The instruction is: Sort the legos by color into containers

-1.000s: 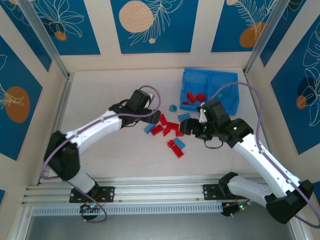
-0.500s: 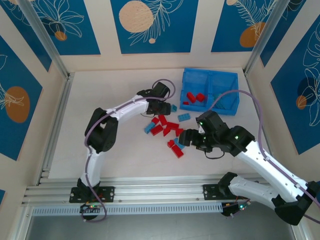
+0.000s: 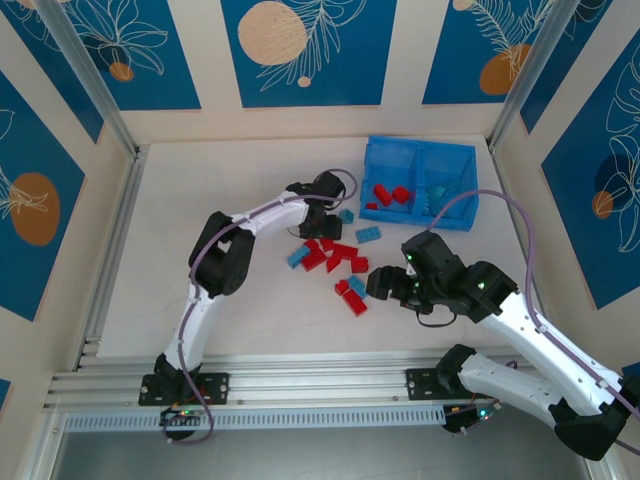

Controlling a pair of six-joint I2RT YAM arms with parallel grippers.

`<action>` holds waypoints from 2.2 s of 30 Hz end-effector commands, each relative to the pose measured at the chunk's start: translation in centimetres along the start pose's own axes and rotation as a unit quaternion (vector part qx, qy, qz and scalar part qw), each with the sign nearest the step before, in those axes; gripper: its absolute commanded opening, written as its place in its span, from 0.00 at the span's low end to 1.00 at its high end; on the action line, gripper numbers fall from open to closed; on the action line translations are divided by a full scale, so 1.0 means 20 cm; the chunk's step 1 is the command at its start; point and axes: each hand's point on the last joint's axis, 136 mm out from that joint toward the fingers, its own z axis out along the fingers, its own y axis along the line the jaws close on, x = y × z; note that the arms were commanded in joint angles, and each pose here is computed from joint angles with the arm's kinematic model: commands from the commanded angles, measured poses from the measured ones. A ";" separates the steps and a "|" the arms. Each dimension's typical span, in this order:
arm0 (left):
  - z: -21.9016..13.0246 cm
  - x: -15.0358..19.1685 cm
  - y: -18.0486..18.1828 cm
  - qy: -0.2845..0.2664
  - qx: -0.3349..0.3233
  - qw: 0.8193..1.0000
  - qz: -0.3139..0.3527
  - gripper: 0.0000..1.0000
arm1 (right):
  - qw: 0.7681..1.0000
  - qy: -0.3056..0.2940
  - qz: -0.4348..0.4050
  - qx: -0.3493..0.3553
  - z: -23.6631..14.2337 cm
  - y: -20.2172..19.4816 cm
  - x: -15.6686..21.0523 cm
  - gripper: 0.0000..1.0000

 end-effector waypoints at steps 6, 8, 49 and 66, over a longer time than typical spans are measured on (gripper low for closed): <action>0.08 0.18 0.03 0.066 -0.016 0.998 0.003 0.46 | 1.000 -0.008 0.013 0.008 0.00 -0.02 0.00 0.79; 0.09 0.17 0.01 0.063 -0.010 0.998 0.000 0.41 | 1.000 -0.010 0.016 0.012 0.00 -0.03 -0.01 0.79; -0.49 -0.81 -0.93 -0.421 0.022 0.886 0.192 0.29 | 0.981 -0.136 0.128 0.060 -0.29 -0.34 -0.02 0.81; -1.08 -0.75 -0.96 -0.419 0.091 0.885 0.182 0.54 | 0.983 -0.130 0.121 0.040 -0.26 -0.28 -0.04 0.82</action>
